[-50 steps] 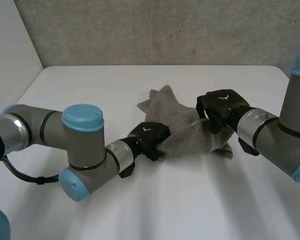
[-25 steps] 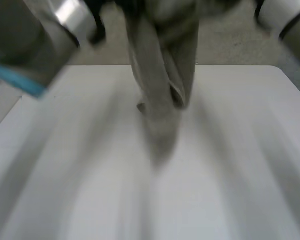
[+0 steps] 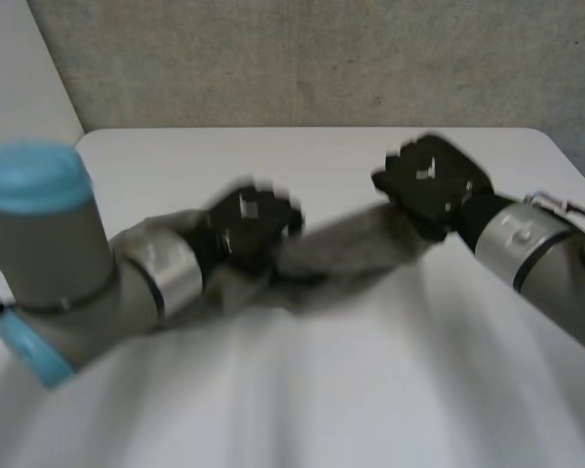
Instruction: Fold the towel.
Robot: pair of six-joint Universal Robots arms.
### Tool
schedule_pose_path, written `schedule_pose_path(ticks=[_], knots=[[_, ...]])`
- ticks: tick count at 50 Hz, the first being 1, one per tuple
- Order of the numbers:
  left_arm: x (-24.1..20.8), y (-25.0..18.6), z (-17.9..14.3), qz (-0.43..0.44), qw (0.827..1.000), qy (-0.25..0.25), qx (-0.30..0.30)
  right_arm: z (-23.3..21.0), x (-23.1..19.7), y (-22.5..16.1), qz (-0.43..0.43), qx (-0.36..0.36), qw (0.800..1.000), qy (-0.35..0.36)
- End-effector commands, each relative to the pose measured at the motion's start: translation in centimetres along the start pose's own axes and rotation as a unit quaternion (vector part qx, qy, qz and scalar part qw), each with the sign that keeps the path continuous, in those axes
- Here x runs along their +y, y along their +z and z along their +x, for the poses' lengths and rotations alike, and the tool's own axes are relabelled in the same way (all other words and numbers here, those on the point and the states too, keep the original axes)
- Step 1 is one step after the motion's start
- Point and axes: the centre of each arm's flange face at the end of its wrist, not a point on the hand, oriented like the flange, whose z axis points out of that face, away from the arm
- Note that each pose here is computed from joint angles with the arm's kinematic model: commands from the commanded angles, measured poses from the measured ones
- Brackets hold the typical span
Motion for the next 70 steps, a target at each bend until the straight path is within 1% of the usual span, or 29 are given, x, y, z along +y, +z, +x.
schedule_pose_path(ticks=[1, 2, 3, 5, 6, 8, 9, 11, 16, 22, 29, 31, 32, 34, 35, 37, 44, 55, 63, 70], knots=[[4.8, -0.6, 2.0, -0.07, 0.997, 0.006, 0.025, -0.8, 1.4, -0.4, -0.046, 0.003, 0.999, -0.004], [4.8, -0.7, 1.7, -0.071, 0.997, -0.005, 0.02, -0.8, 1.4, -0.4, -0.046, 0.003, 0.999, -0.004], [4.8, -0.7, 1.7, -0.071, 0.997, -0.005, 0.02, -0.7, 1.4, -0.4, -0.05, 0.008, 0.999, 0.001], [4.5, -1.0, 1.0, -0.068, 0.997, -0.032, 0.009, -0.8, 1.4, -0.4, -0.053, 0.01, 0.998, 0.006], [4.5, -1.0, 1.0, -0.068, 0.997, -0.032, 0.009, -0.6, 1.5, -0.4, -0.057, 0.016, 0.998, 0.012], [3.9, -1.8, -1.1, -0.06, 0.996, -0.068, -0.026, -0.5, 1.6, -0.4, -0.062, 0.021, 0.998, 0.019], [3.9, -1.8, -1.1, -0.06, 0.996, -0.068, -0.026, -0.4, 1.7, -0.4, -0.066, 0.026, 0.997, 0.025], [3.7, -2.9, -2.0, -0.056, 0.992, -0.101, -0.047, -0.4, 1.8, -0.5, -0.069, 0.028, 0.997, 0.035], [4.0, -4.0, -1.6, -0.059, 0.989, -0.123, -0.055, -0.5, 2.2, -0.6, -0.074, 0.03, 0.995, 0.064], [4.7, -5.3, -1.3, -0.066, 0.987, -0.131, -0.066, -0.7, 2.3, -0.6, -0.076, 0.028, 0.994, 0.07], [6.7, -6.5, -1.2, -0.094, 0.98, -0.145, -0.102, -0.5, 2.3, -0.4, -0.078, 0.039, 0.993, 0.082], [7.1, -6.7, -1.2, -0.102, 0.978, -0.149, -0.107, 0.1, 2.8, -0.2, -0.093, 0.067, 0.985, 0.126], [7.3, -6.9, -1.1, -0.106, 0.976, -0.153, -0.109, 0.1, 2.8, -0.2, -0.094, 0.068, 0.985, 0.126], [7.6, -6.9, -0.9, -0.111, 0.976, -0.156, -0.108, 0.4, 3.3, 0.1, -0.104, 0.088, 0.975, 0.175], [7.8, -6.9, -0.9, -0.112, 0.975, -0.156, -0.108, 0.4, 3.3, 0.1, -0.104, 0.088, 0.975, 0.175], [7.9, -6.9, -0.9, -0.111, 0.976, -0.155, -0.11, 0.0, 3.9, 0.5, -0.112, 0.088, 0.969, 0.203], [8.0, -6.8, -1.3, -0.1, 0.977, -0.148, -0.118, -0.7, 4.6, 0.7, -0.125, 0.082, 0.967, 0.206], [9.8, -8.0, -4.3, -0.108, 0.965, -0.164, -0.177, -0.5, 5.5, 1.0, -0.136, 0.086, 0.966, 0.202], [10.5, -8.8, -5.1, -0.116, 0.958, -0.179, -0.194, -0.7, 5.9, 1.1, -0.143, 0.083, 0.966, 0.201], [10.5, -9.6, -5.0, -0.12, 0.956, -0.175, -0.202, -0.9, 6.0, 1.1, -0.144, 0.082, 0.966, 0.201]])
